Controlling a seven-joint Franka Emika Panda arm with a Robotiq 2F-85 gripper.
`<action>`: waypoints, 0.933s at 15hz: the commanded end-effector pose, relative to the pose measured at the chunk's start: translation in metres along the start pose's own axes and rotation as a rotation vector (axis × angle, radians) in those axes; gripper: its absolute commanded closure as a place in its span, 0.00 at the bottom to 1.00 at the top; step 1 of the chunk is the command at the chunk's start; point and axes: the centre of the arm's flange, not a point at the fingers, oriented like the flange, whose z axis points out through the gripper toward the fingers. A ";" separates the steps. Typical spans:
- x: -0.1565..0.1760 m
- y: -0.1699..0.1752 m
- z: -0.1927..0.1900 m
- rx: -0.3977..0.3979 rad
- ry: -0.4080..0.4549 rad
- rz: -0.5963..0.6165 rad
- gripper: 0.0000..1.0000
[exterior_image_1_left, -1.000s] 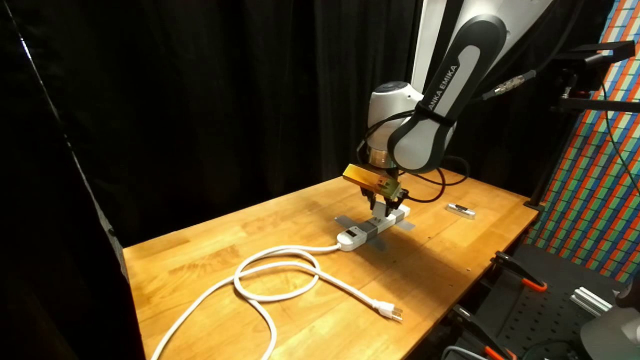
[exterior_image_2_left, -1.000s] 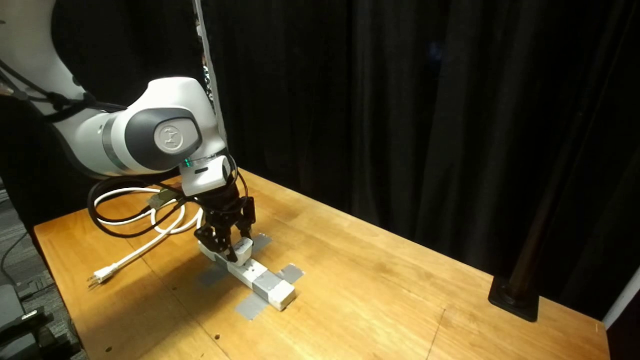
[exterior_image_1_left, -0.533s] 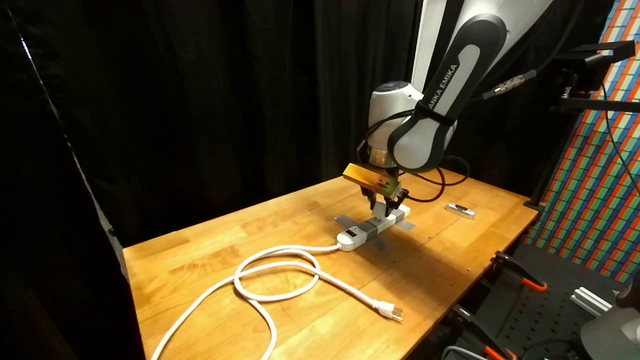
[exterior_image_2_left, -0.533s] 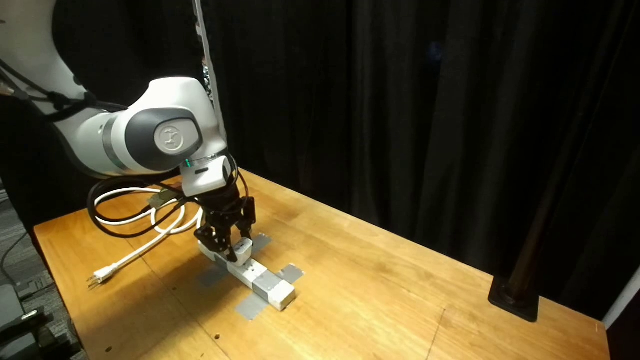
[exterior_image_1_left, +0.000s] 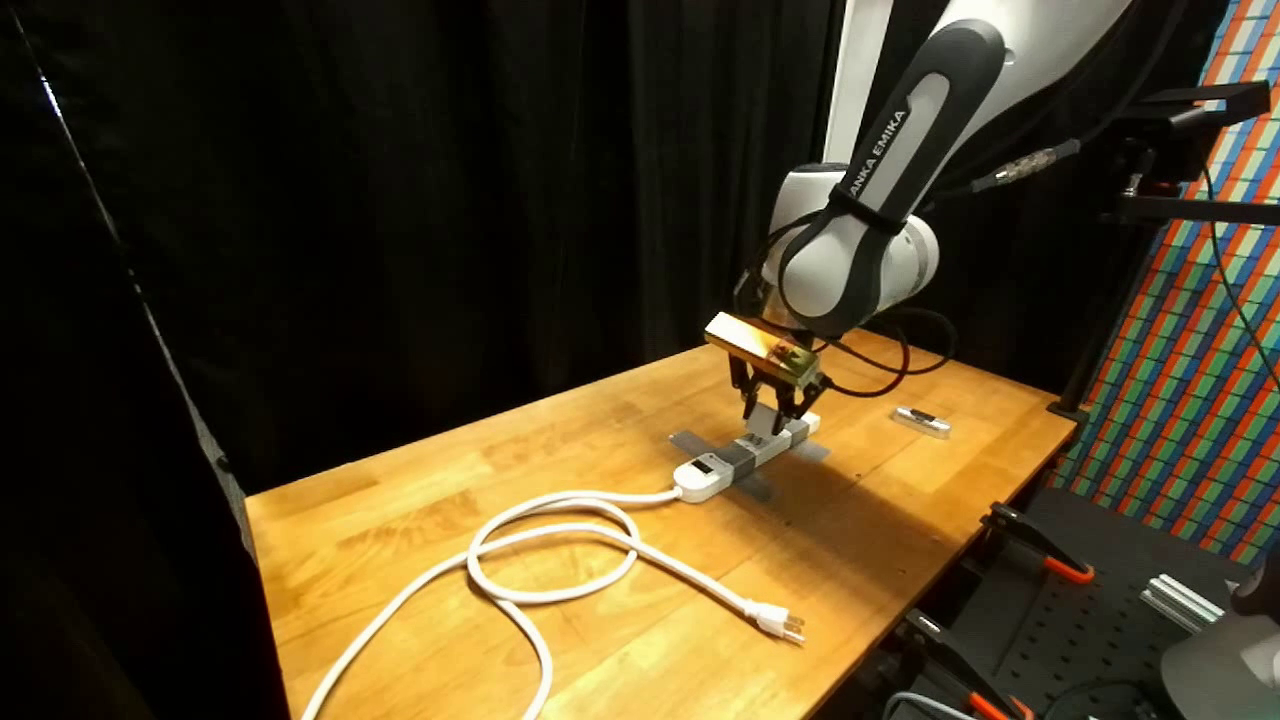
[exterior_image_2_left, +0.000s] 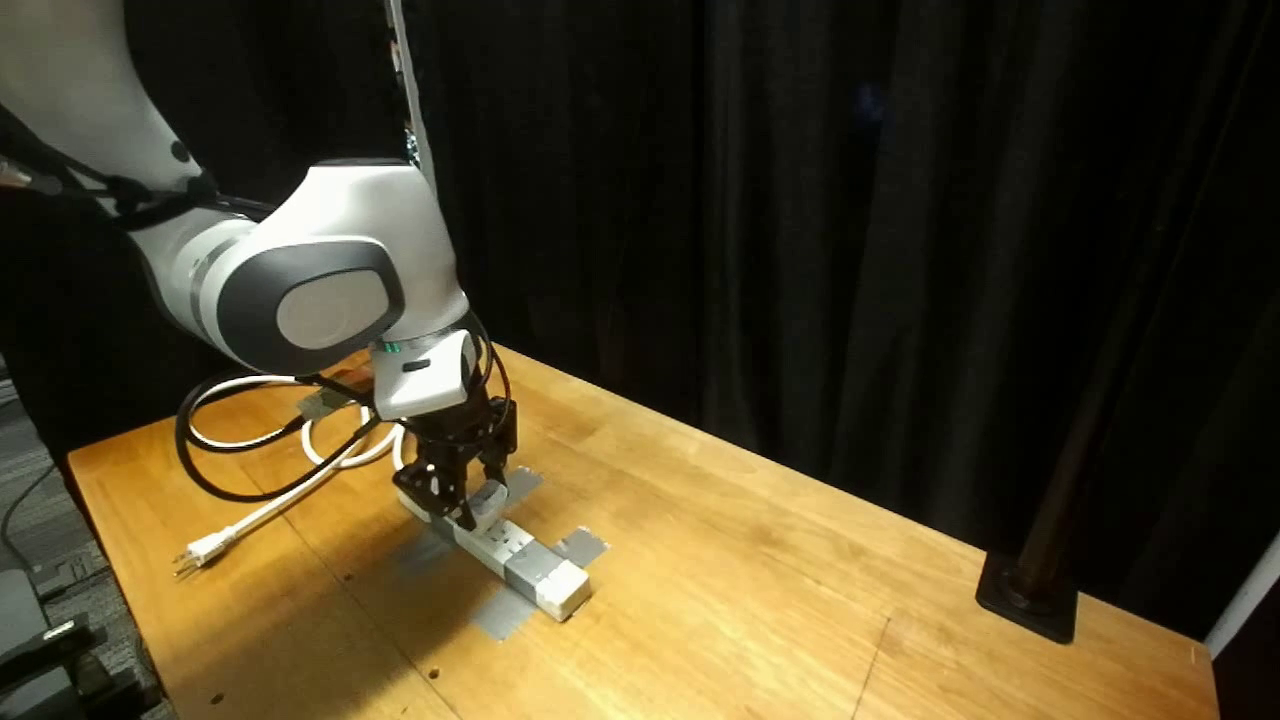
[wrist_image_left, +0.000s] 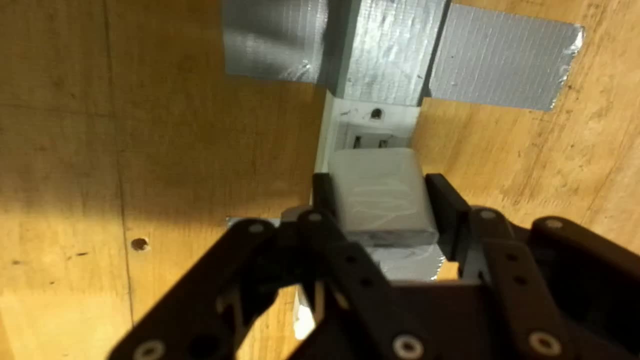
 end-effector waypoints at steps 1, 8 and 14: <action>-0.032 0.048 0.048 -0.104 -0.103 -0.034 0.77; -0.033 0.055 0.044 -0.098 -0.040 -0.032 0.77; -0.005 0.013 0.000 0.062 0.033 -0.002 0.77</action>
